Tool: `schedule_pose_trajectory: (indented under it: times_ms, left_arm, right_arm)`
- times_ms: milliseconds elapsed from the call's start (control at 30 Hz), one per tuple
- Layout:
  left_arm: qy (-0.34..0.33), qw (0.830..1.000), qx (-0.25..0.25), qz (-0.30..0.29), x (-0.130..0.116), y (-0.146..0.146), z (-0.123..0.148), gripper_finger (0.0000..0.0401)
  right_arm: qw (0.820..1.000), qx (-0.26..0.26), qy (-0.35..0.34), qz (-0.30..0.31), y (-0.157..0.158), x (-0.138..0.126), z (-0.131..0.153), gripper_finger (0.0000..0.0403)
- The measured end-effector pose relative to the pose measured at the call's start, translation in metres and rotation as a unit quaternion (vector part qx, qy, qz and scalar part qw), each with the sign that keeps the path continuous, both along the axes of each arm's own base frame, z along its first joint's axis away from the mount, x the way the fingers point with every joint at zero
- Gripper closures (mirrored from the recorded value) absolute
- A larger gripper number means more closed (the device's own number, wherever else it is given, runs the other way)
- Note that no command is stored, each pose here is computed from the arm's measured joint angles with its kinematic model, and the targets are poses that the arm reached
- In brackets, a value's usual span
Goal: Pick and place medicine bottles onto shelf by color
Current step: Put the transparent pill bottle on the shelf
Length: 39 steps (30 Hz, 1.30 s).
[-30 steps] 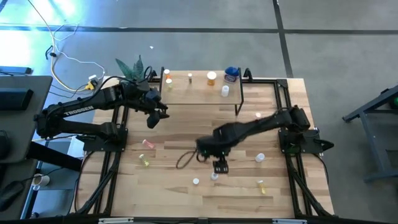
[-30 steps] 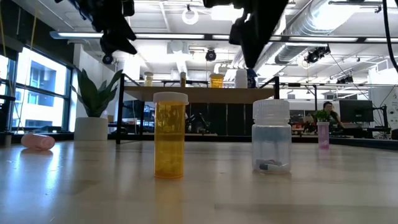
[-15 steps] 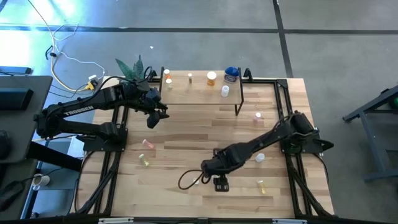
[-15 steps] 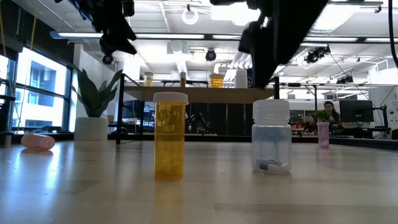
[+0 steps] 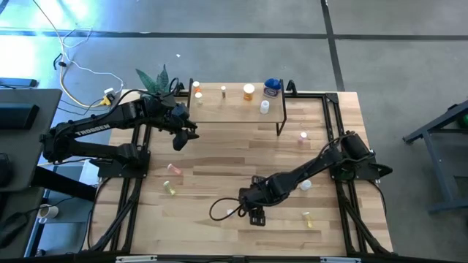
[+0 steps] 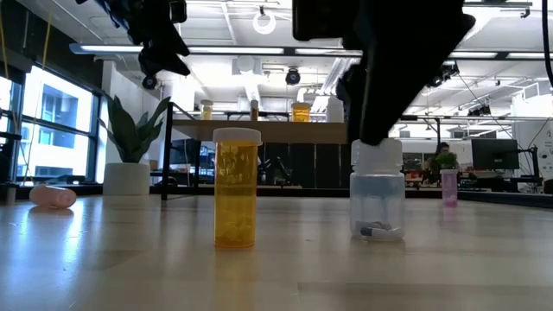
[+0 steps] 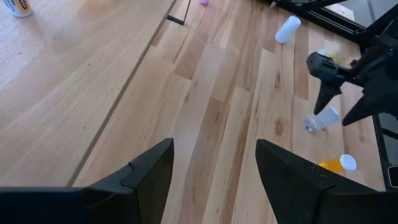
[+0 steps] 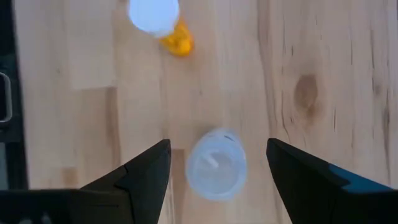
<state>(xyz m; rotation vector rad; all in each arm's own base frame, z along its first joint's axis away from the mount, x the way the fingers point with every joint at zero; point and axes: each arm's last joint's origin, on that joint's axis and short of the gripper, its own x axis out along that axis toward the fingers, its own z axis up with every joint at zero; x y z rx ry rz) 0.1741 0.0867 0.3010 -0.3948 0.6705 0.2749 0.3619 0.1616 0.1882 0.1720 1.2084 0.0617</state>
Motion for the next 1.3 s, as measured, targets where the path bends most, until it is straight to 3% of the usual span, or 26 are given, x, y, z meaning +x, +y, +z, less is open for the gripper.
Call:
schedule_pose_trajectory:
  times_ms: [233, 567, 867, 1300]
  left_arm:
    - [0.0, 1.0, 0.0, 0.001, 0.0, 0.0, 0.0, 0.0185]
    - [0.001, 1.0, 0.001, 0.001, 0.0, 0.0, 0.0, 0.0185]
    - [0.0, 1.0, 0.002, 0.001, 0.0, 0.0, 0.0, 0.0185]
    - [0.005, 1.0, 0.016, -0.006, 0.0, 0.0, 0.0, 0.0185]
  right_arm:
    - [1.0, 0.0, 0.011, -0.013, -0.001, -0.003, -0.004, 0.016]
    - [1.0, 0.003, 0.011, -0.015, -0.002, -0.002, -0.003, 0.0289]
    - [0.998, 0.029, -0.003, -0.051, -0.009, 0.01, 0.015, 0.0278]
    - [0.993, 0.023, -0.074, -0.087, -0.063, 0.045, 0.095, 0.0282]
